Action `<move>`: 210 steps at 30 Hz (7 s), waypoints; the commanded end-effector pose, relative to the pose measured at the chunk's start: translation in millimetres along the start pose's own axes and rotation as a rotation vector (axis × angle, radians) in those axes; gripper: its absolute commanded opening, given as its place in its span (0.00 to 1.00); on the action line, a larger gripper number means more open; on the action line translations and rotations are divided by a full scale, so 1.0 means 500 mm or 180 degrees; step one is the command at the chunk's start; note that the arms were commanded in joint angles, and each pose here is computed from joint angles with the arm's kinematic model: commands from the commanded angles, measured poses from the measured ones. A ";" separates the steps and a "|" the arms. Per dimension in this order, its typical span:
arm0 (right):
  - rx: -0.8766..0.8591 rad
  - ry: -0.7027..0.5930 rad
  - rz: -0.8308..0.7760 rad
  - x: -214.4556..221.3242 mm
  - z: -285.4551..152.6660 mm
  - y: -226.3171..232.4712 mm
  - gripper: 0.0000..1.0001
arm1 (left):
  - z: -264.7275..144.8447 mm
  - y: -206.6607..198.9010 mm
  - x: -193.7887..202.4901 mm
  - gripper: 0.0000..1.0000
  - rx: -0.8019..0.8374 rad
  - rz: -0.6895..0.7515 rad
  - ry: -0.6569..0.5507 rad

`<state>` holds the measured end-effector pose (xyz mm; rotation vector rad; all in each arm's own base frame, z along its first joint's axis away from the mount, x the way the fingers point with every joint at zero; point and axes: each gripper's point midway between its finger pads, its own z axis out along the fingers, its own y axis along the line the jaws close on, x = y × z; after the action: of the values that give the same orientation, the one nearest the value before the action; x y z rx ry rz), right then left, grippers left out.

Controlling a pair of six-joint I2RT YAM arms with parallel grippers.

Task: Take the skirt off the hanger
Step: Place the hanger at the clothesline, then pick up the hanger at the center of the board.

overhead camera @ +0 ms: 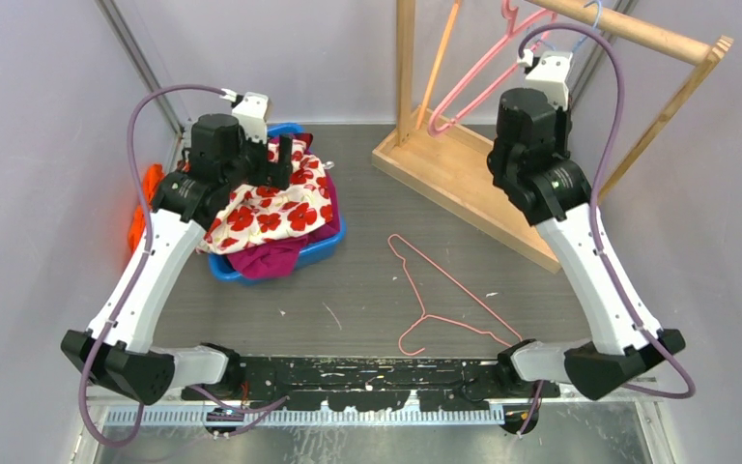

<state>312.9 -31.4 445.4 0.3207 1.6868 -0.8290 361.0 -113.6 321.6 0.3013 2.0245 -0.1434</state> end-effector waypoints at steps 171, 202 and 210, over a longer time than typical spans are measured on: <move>-0.3213 0.3257 -0.0947 0.821 -0.410 0.442 0.23 | 0.047 -0.041 0.119 0.99 -0.0063 -0.0120 0.0369; -0.4084 0.2039 -0.0183 0.334 -0.425 0.507 0.01 | -0.062 -0.165 0.043 0.99 0.1179 -0.0217 -0.0009; -0.4497 0.1799 -0.0048 0.238 -0.479 0.503 0.01 | -0.082 -0.240 -0.007 0.99 0.1830 -0.0750 -0.0218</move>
<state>258.5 265.6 222.4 -0.4359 2.4697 0.5053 299.7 -190.5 296.8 0.4259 2.0613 -0.6401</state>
